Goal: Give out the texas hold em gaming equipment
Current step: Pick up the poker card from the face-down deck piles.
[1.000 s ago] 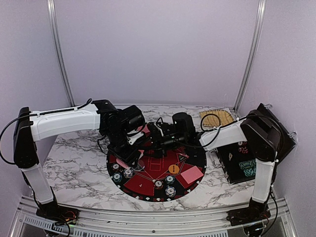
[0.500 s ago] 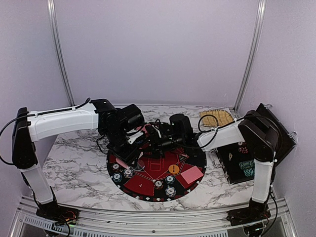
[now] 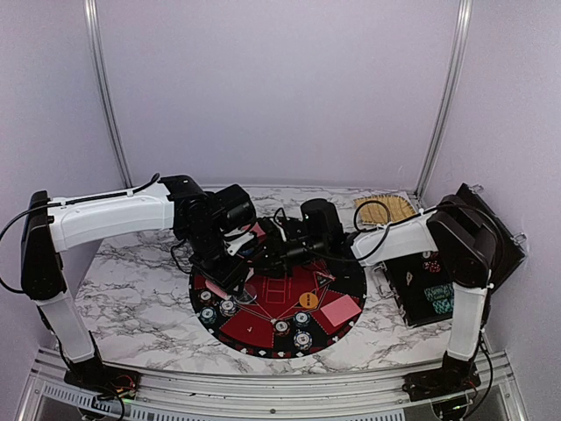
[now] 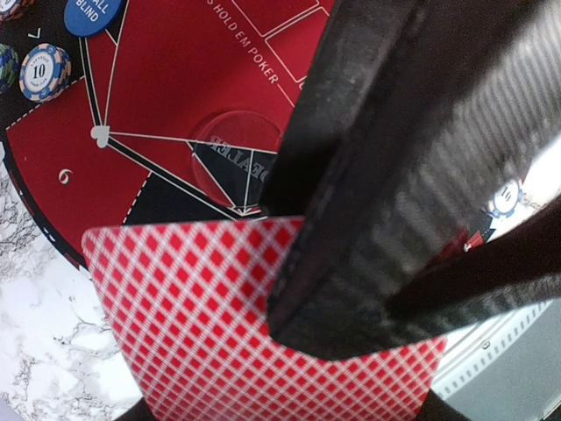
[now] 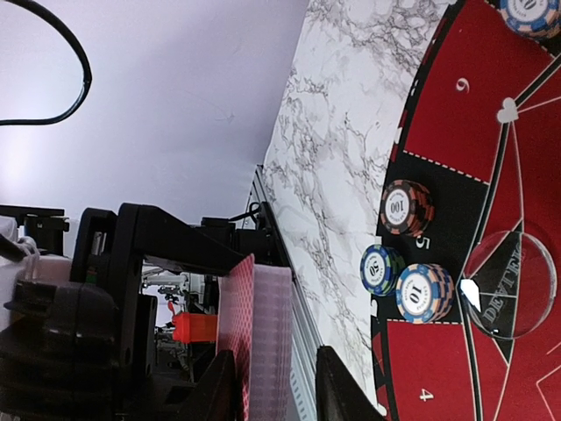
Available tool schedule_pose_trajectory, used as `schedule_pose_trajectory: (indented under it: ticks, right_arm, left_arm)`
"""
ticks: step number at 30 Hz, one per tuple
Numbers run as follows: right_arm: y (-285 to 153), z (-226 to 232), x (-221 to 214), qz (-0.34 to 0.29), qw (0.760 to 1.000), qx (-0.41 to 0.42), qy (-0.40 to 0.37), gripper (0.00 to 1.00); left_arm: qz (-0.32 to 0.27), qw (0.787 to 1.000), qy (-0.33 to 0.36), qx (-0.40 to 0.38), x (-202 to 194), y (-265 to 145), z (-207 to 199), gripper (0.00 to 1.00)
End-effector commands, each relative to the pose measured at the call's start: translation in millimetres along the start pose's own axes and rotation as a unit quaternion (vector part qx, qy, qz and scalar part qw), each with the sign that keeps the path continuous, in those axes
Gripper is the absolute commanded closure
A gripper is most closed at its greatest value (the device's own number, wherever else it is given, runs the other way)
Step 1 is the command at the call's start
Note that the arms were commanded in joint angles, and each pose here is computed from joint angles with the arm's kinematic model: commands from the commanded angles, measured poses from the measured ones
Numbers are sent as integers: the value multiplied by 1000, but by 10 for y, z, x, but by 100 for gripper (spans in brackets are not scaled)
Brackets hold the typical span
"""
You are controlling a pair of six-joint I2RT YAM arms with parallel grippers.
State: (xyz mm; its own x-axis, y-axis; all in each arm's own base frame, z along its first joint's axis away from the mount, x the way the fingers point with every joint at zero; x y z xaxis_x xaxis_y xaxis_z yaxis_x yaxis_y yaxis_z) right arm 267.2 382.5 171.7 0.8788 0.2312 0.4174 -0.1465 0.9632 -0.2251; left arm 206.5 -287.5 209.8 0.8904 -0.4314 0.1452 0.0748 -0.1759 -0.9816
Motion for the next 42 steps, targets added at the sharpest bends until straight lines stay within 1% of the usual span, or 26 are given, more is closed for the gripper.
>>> schedule_pose_trajectory:
  ticks: [1, 27, 32, 42]
  right_arm:
    - [-83, 37, 63, -14, 1000, -21, -6, 70]
    - [-252, 207, 108, -30, 999, -20, -24, 74]
    - [-277, 236, 101, -31, 999, -18, -26, 77]
    - [-344, 226, 95, -38, 999, -22, -22, 87]
  left_arm:
    - [-31, 999, 3, -18, 4, -204, -36, 62]
    - [-14, 1000, -5, -1, -10, -74, 7, 62]
    - [-14, 1000, -8, 1, -8, -67, 18, 62]
    - [-11, 1000, -9, 2, -10, -48, 19, 62]
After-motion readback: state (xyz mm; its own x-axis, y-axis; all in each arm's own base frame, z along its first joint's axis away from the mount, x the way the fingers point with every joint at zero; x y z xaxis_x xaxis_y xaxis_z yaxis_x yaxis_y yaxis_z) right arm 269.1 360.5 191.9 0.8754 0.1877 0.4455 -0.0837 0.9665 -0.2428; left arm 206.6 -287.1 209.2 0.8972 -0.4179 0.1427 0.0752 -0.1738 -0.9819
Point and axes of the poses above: each gripper's point midway between its finger pads, its own y axis out along the fingers, its own z axis along the line the jaws close on, x = y × z, the point moved 8 cm from there along -y, back along the fingers, and after that the axes turned 12 degrees about -y, right-handed, at the moved point
